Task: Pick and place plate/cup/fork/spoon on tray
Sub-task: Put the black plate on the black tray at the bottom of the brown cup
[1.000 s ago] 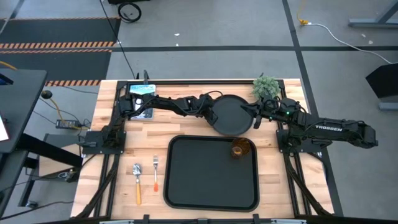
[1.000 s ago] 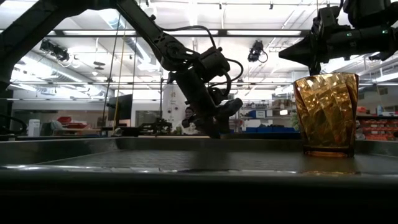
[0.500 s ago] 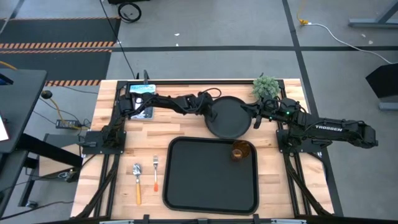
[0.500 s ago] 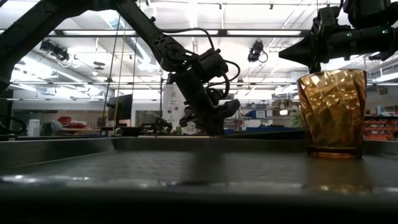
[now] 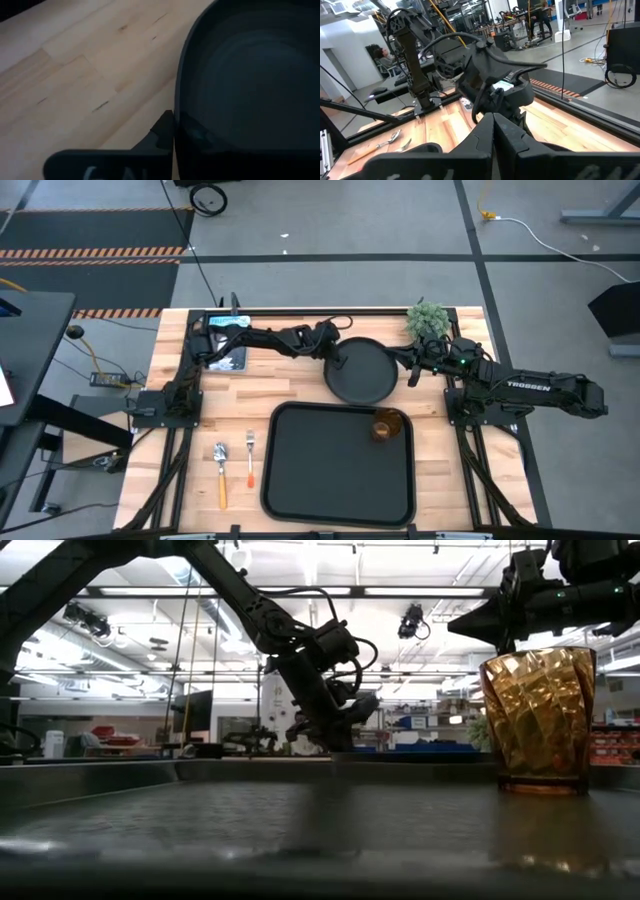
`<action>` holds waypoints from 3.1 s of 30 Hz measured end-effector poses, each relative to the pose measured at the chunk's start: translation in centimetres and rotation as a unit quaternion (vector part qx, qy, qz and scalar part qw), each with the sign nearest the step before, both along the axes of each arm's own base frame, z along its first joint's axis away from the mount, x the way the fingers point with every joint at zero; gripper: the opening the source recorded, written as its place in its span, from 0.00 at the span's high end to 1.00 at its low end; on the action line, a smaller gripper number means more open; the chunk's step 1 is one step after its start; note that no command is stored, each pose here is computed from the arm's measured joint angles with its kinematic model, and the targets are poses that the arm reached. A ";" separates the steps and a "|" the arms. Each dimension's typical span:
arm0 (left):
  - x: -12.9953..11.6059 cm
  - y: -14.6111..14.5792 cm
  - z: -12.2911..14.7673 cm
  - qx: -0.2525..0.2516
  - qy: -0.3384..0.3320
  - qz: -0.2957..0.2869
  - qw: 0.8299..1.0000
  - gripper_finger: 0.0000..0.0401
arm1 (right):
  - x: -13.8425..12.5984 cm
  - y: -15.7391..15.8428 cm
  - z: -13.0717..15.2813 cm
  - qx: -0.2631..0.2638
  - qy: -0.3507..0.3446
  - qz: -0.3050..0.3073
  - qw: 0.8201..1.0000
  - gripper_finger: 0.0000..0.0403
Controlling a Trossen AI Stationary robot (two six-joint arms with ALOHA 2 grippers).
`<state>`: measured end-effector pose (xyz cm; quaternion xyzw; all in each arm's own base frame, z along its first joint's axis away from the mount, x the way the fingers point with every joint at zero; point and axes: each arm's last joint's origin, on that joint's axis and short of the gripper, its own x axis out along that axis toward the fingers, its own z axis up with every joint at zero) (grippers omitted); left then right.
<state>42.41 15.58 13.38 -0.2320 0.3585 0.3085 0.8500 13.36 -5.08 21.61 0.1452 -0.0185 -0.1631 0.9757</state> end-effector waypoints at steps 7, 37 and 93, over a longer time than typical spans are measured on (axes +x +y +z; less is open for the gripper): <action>-0.2 0.1 0.2 -0.014 0.003 -0.009 1.000 0.97 | 0.0 0.0 0.3 -0.006 -0.013 0.000 1.000 0.96; -0.8 -2.2 2.8 0.000 0.021 0.026 0.999 0.97 | 0.0 0.0 0.1 0.000 -0.005 0.002 1.000 0.96; -7.9 0.9 11.8 -0.021 0.055 -0.071 0.996 0.97 | 0.2 0.0 0.2 0.004 -0.015 0.007 1.000 0.96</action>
